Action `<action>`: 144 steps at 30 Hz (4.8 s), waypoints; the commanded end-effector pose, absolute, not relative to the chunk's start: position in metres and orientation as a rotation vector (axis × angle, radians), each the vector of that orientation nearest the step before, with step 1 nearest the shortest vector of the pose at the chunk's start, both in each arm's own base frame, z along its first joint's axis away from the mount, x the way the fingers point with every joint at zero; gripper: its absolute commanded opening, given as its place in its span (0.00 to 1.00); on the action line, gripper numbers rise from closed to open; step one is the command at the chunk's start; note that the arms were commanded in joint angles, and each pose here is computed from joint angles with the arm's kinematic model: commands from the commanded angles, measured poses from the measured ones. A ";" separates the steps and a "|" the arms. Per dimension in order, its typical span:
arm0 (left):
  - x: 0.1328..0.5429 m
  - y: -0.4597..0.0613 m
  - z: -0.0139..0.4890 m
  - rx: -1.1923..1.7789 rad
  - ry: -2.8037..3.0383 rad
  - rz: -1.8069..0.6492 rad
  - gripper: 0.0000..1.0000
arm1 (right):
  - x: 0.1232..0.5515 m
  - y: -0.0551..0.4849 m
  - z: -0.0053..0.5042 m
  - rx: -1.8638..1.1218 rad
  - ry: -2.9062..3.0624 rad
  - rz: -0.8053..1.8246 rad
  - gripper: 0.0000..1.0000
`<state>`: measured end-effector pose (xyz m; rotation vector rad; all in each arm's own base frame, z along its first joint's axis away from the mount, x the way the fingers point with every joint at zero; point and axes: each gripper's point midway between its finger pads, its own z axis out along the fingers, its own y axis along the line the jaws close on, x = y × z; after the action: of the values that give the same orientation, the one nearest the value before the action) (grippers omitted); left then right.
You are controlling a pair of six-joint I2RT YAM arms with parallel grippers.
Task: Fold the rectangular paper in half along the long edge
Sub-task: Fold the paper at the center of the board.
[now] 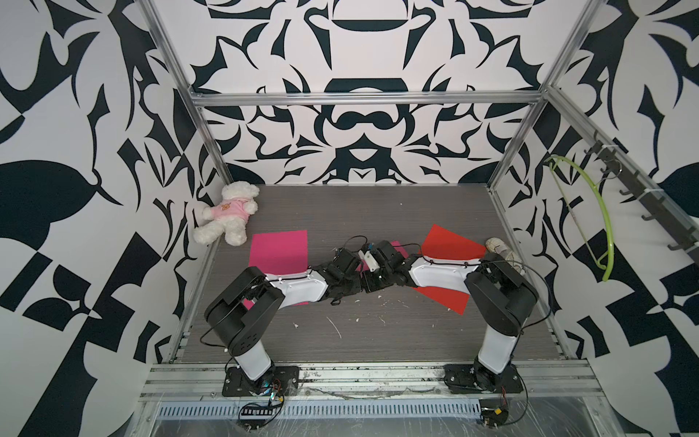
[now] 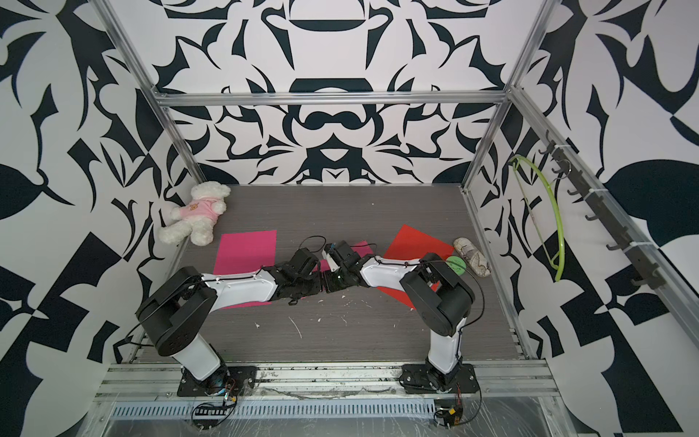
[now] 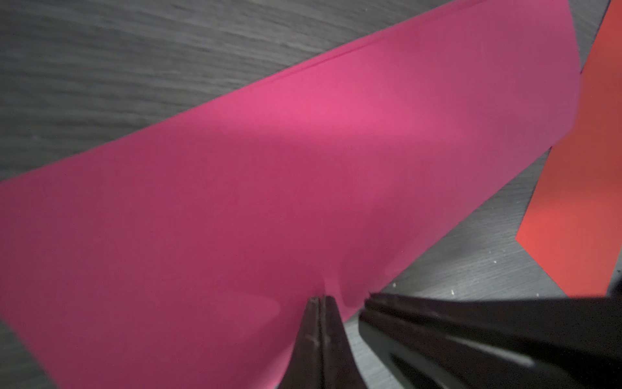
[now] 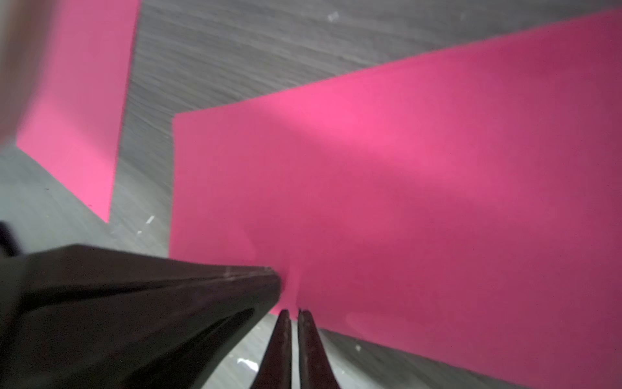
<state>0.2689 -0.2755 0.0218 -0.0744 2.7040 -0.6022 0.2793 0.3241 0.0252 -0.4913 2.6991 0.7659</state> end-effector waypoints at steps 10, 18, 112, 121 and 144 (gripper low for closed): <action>0.254 -0.251 0.000 -0.074 2.761 -0.479 0.02 | 0.298 0.294 0.014 -0.327 2.739 0.638 0.02; 0.251 -0.247 -0.004 -0.067 2.769 -0.460 0.02 | 0.313 0.263 0.010 -0.210 2.760 0.593 0.01; 0.268 -0.288 0.006 -0.040 2.694 -0.620 0.11 | 0.352 0.247 0.006 -0.392 2.734 0.108 0.66; 0.234 -0.235 -0.012 -0.110 2.769 -0.465 0.11 | 0.361 0.240 0.003 -0.360 2.739 0.093 0.66; 0.234 -0.186 0.053 -0.197 2.636 -0.473 0.31 | 0.380 0.248 0.056 -0.331 2.637 0.250 0.67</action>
<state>0.2278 -0.1874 0.0311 -0.2241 2.6705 -0.4863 0.3749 0.2423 0.0246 -0.3335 2.6883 0.1857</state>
